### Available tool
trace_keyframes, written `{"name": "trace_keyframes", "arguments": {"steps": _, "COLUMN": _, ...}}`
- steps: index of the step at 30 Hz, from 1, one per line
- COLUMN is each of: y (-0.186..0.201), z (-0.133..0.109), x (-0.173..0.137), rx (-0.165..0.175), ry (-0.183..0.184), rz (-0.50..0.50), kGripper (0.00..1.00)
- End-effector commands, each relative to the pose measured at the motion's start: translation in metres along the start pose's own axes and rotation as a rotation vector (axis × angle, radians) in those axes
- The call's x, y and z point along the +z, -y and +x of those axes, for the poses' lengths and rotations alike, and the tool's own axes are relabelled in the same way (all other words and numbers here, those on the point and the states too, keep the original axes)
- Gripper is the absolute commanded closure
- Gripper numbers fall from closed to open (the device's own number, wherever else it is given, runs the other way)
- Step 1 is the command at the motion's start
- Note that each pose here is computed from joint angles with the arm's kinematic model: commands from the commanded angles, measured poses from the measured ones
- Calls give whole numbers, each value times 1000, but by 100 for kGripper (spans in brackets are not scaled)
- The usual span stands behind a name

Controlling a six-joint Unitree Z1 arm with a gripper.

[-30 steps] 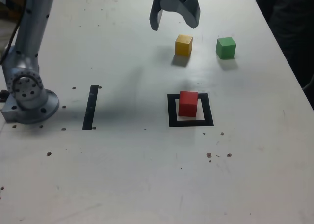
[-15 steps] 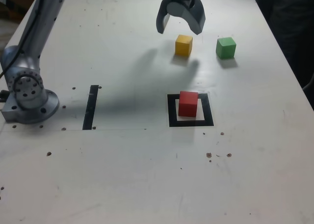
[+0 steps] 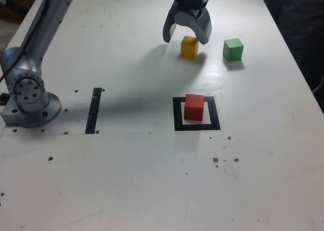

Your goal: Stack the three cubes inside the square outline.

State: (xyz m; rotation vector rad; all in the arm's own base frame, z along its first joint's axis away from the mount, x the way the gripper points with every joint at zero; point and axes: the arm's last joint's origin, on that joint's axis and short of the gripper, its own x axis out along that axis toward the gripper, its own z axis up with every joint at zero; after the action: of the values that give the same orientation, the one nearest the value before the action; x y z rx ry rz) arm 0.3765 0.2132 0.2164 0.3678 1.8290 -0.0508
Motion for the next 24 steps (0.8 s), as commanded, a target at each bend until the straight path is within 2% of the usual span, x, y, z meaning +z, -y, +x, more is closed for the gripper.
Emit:
{"name": "trace_keyframes", "arguments": {"steps": 1, "y": 3, "z": 0, "x": 3, "rx": -4, "ry": 4, "rz": 12, "kGripper": 6}}
{"name": "trace_keyframes", "arguments": {"steps": 11, "y": 14, "z": -6, "x": 1, "rx": -21, "ry": 14, "rz": 45, "kGripper": 10}}
{"name": "trace_keyframes", "arguments": {"steps": 14, "y": 15, "z": -5, "x": 3, "rx": -32, "ry": 20, "rz": 51, "kGripper": 13}}
{"name": "trace_keyframes", "arguments": {"steps": 17, "y": 15, "z": -5, "x": 4, "rx": -40, "ry": 26, "rz": 52, "kGripper": 22}}
{"name": "trace_keyframes", "arguments": {"steps": 24, "y": 14, "z": -9, "x": 4, "rx": -26, "ry": 41, "rz": 45, "kGripper": 52}}
